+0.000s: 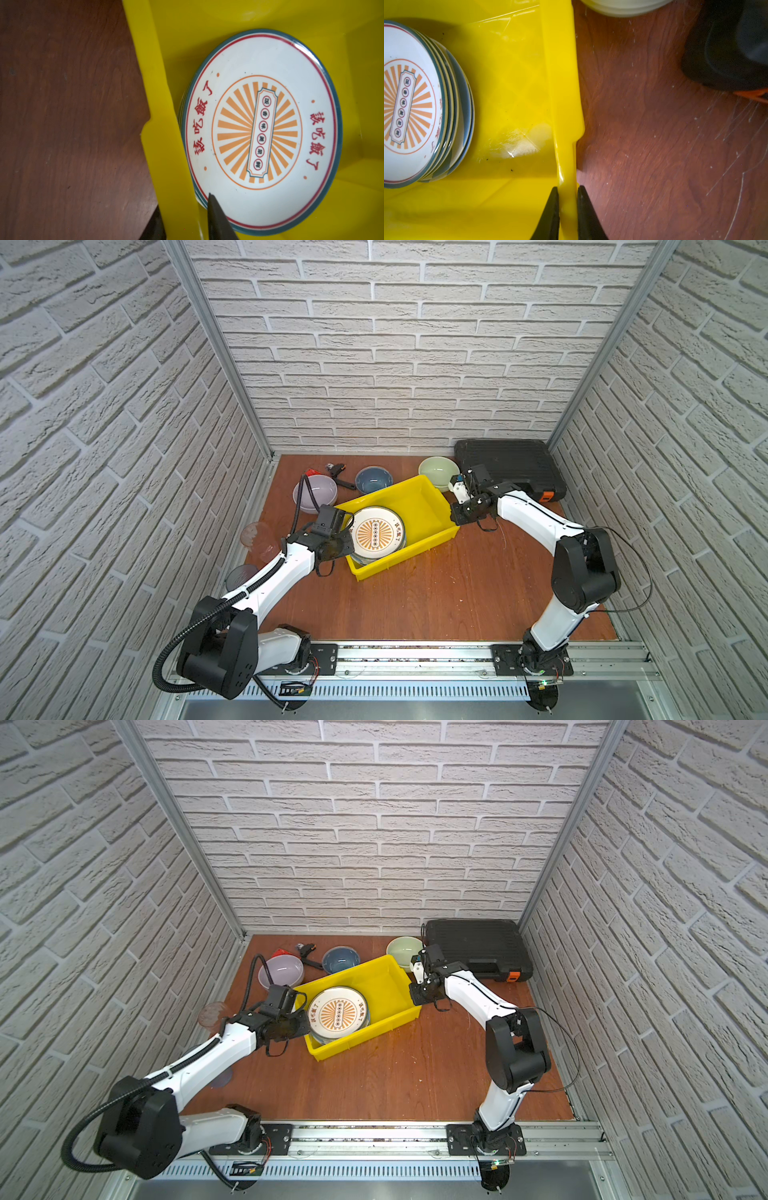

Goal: Place the mixed dishes into the plastic bin
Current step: 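Grip opposite bin walls with both grippers and slide the yellow bin nearer, then swing the left gripper toward the lavender bowl while the right draws back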

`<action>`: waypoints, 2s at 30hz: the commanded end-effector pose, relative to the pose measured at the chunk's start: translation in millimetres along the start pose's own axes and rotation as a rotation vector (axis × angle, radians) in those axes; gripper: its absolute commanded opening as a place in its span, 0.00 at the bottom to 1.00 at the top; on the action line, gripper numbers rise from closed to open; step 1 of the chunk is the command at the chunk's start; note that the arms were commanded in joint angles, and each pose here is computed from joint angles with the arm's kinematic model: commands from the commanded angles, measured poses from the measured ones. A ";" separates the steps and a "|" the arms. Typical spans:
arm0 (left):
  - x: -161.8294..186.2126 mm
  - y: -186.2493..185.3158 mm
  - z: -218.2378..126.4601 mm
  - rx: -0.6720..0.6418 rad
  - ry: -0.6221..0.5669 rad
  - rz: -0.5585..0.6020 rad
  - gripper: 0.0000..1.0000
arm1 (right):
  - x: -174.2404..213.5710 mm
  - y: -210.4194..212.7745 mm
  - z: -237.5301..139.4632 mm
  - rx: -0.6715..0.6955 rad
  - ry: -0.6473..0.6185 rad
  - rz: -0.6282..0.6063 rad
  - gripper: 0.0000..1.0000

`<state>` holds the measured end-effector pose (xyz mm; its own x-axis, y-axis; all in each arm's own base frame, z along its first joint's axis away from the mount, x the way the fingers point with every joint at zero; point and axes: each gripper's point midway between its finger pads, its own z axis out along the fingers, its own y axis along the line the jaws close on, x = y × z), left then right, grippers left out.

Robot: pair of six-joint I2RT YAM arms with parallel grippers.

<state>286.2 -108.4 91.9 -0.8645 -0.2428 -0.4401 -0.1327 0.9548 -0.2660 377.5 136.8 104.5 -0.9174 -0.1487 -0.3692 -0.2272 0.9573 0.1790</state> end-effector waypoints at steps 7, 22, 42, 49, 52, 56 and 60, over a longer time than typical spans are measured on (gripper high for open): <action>19.7 -11.4 -3.9 0.089 0.062 0.072 0.21 | 65.4 -1.6 -34.0 0.020 0.067 0.117 0.07; 29.4 -42.7 -8.0 0.188 0.155 0.232 0.22 | 158.0 -25.4 -81.8 0.131 0.021 0.321 0.06; 29.2 -76.0 9.3 0.179 0.202 0.269 0.27 | 185.0 -39.6 -81.1 0.184 -0.028 0.444 0.23; 15.7 -68.8 -7.2 0.148 0.165 0.248 0.49 | 172.8 -45.6 -101.6 0.223 -0.099 0.433 0.34; -1.8 -64.6 -16.1 0.150 0.123 0.225 0.57 | 163.0 -46.4 -108.9 0.230 -0.135 0.418 0.37; -33.5 -53.7 -29.9 0.137 0.058 0.177 0.59 | 153.8 -50.8 -122.9 0.267 -0.164 0.377 0.48; -71.8 -30.8 -40.1 0.076 0.005 0.121 0.60 | 143.7 -51.4 -136.5 0.282 -0.196 0.332 0.52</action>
<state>320.3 -136.5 150.9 -0.8918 -0.1062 -0.4397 0.0427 0.9479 -0.3156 208.1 40.4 151.6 -0.8574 0.2387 -0.4559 0.2089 0.9711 0.1156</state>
